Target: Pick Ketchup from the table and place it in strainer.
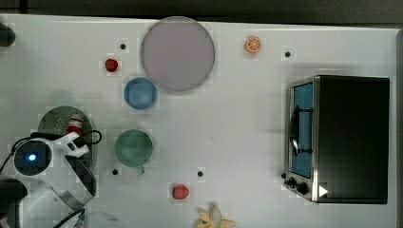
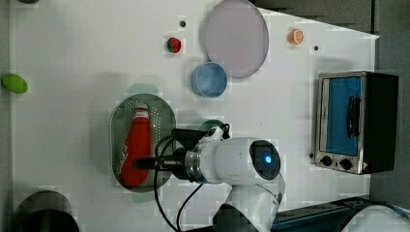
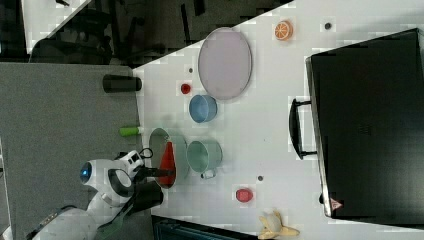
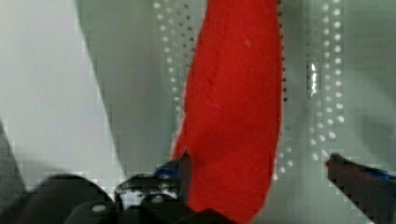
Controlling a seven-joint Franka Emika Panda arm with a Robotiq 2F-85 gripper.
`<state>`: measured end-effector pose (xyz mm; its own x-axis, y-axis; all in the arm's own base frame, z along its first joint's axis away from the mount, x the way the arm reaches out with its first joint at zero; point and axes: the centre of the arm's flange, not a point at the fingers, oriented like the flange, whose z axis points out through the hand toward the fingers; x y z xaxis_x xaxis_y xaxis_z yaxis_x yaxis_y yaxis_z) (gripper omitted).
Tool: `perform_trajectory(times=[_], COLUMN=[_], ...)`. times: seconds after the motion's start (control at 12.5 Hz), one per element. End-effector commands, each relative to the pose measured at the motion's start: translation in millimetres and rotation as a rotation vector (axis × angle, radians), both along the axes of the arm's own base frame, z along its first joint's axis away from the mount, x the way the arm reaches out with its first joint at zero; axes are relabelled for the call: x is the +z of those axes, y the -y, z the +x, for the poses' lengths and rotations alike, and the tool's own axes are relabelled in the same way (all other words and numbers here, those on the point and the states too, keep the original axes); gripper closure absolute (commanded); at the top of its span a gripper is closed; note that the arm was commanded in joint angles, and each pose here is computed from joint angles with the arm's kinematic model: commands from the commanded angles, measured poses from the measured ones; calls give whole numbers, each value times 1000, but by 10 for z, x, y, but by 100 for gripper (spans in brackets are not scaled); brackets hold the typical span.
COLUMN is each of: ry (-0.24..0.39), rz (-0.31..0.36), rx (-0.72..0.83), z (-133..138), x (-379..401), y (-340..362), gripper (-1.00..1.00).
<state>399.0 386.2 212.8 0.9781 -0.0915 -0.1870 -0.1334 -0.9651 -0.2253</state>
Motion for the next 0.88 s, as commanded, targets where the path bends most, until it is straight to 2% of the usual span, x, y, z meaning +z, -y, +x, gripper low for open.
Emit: perform_trajectory(times=[0.08,0.32,0.48,0.72,0.88], ry=[148,201,163,60,33], rz=[11,-85,-129,-136,-153], rx=[-167,-243,-326,-474,-574], z=[322,626,844,1135,1340], x=[828,1496,1942,2655,3131], y=[-39,354,705,1278,1845], gripper=[-100,-100,-100,-100,-100])
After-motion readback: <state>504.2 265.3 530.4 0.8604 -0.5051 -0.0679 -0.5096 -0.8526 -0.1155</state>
